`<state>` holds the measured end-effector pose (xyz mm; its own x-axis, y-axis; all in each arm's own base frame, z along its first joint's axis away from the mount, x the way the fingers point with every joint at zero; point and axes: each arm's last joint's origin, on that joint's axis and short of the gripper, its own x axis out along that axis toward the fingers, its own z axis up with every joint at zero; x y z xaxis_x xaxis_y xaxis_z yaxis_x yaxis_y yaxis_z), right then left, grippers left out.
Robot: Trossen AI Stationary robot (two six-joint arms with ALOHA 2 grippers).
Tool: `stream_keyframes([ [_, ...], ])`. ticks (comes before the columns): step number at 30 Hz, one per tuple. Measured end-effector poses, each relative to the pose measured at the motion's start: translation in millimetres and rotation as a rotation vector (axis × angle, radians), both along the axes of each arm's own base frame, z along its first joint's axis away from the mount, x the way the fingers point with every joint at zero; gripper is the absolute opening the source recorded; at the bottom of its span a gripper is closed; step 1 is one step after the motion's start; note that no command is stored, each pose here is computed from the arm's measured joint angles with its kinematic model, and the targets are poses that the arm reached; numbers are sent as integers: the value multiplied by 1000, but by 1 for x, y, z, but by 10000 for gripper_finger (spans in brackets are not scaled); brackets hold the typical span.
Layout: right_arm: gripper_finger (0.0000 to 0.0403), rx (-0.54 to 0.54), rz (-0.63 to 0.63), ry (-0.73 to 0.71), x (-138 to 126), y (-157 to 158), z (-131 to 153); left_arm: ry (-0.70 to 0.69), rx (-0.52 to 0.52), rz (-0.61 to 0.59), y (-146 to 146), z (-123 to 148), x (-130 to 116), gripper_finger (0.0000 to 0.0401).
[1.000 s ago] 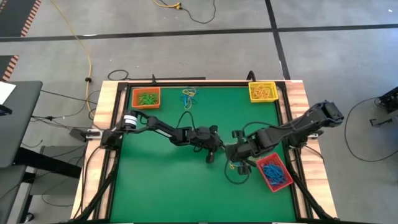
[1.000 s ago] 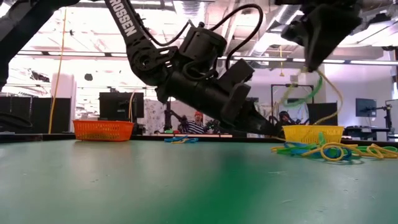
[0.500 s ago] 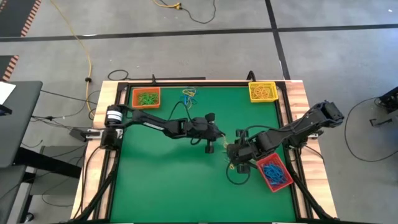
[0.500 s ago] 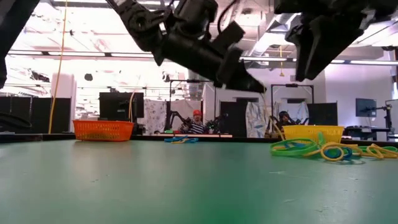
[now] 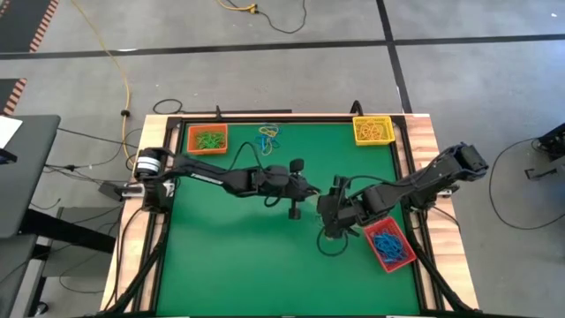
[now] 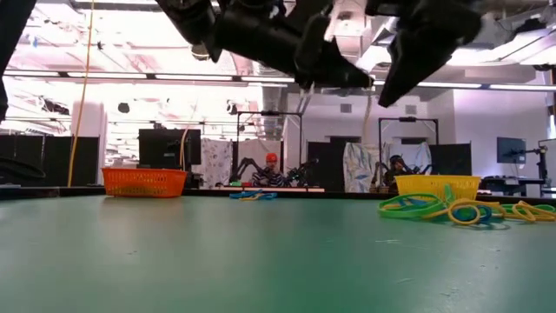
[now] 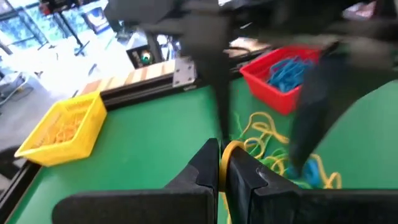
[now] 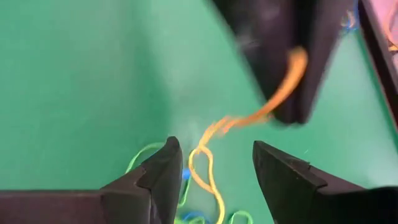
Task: Sort rubber bands into baskets
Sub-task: Put the yellow rubber band into the yellow bin
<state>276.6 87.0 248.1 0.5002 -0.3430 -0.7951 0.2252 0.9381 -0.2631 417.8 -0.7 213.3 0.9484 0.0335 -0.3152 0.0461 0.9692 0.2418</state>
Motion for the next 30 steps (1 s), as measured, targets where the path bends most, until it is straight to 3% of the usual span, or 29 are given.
stream_keyframes([
  [9, 217, -9, -58, -118, 13, -8, 4, -58, 24, -36, -12, 23, -7, 0],
  [15, 187, -26, -66, -140, 15, -8, 5, -91, 39, -53, -18, 42, -16, 0],
  [23, 104, -71, -64, -147, 15, -9, 6, -112, 65, -63, -26, 53, -21, 0],
  [30, 14, -101, -24, -133, 16, -9, 6, -34, 70, -58, -26, 46, -23, 0],
])
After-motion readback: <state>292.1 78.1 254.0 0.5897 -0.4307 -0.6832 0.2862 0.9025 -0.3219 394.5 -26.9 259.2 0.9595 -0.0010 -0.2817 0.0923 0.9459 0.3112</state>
